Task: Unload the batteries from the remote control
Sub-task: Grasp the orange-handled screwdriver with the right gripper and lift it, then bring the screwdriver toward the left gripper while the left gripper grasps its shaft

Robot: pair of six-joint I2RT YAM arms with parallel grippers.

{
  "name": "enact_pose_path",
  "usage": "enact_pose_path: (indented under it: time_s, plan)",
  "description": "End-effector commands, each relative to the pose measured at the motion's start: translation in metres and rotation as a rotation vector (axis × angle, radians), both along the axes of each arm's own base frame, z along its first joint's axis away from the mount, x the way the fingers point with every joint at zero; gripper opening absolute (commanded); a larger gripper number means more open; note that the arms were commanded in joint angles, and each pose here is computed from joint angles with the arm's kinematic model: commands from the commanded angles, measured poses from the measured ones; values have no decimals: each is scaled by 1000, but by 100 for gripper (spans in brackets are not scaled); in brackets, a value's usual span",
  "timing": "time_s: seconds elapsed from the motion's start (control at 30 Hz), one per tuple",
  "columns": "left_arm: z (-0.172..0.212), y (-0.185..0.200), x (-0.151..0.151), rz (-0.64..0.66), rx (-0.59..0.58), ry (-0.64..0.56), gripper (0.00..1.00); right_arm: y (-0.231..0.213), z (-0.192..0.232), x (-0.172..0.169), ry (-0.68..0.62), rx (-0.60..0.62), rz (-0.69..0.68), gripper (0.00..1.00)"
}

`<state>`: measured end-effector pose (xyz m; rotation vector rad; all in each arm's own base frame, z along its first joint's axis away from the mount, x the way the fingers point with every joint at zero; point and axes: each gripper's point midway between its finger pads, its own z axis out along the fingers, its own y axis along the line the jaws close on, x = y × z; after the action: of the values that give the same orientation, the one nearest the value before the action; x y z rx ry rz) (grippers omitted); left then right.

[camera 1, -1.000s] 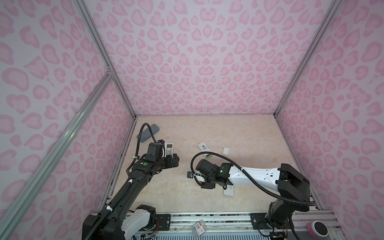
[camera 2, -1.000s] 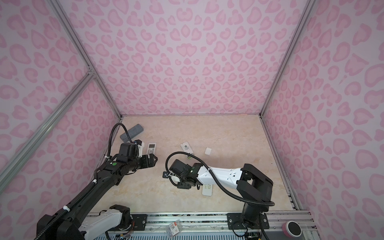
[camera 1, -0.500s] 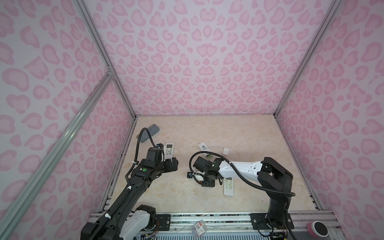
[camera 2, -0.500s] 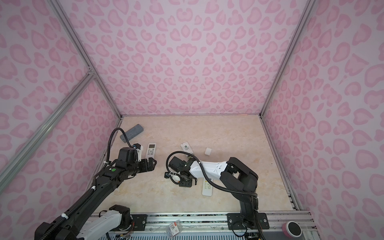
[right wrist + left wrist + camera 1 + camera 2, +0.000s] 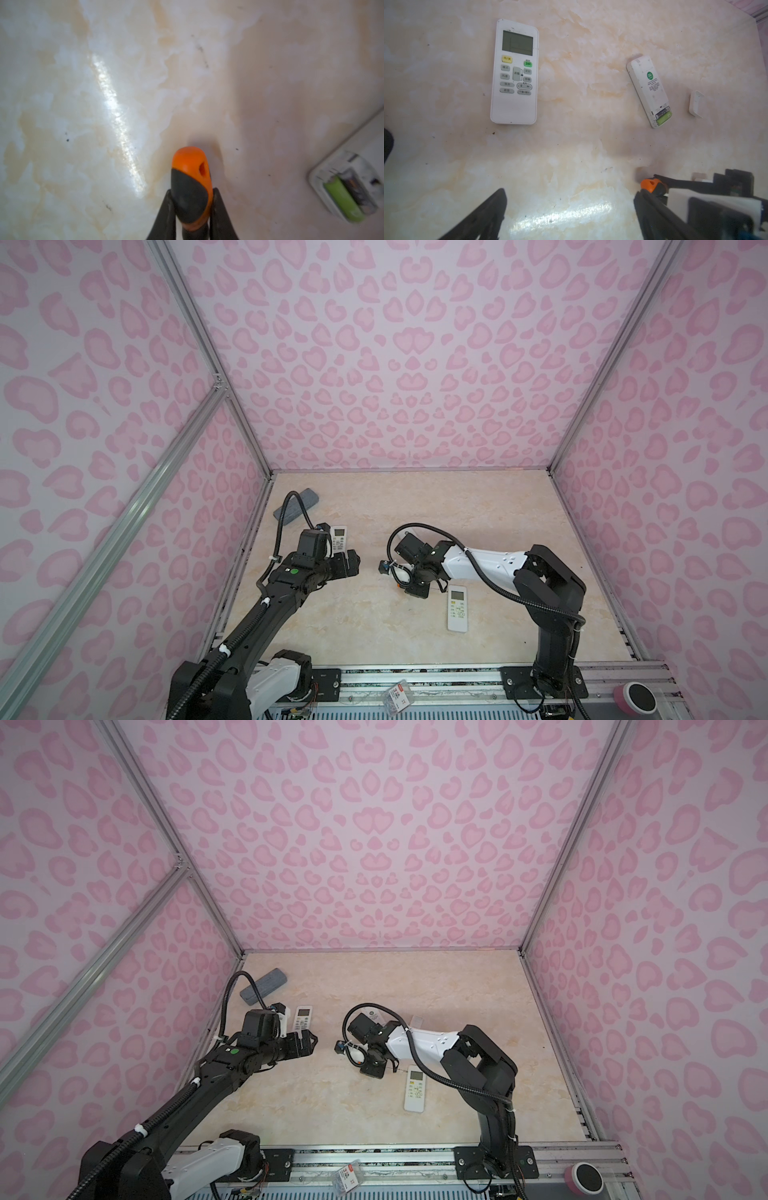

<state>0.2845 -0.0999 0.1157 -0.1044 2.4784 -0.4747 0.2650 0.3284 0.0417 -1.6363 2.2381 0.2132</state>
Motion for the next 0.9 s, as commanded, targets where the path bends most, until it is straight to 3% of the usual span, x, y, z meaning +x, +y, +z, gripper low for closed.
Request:
enact_pose_path:
  time_s: [0.0,0.23,0.37,0.47,0.6,0.87]
  plan:
    - [26,-17,10,-68,-73,-127,99,18,34,32,-59,197,-156,6]
    - [78,-47,17,-140,-124,-365,95,12,118,79,-105,543,-487,4]
    - [97,-81,14,-204,-137,-449,94,-10,148,99,-82,714,-772,4]
    - [106,-111,12,-246,-186,-473,93,-23,163,103,-30,858,-913,2]
    - [110,-148,11,-322,-257,-440,93,-29,183,98,7,1003,-972,0]
    - [106,-189,15,-438,-384,-366,82,-45,208,90,-3,1074,-1028,0]
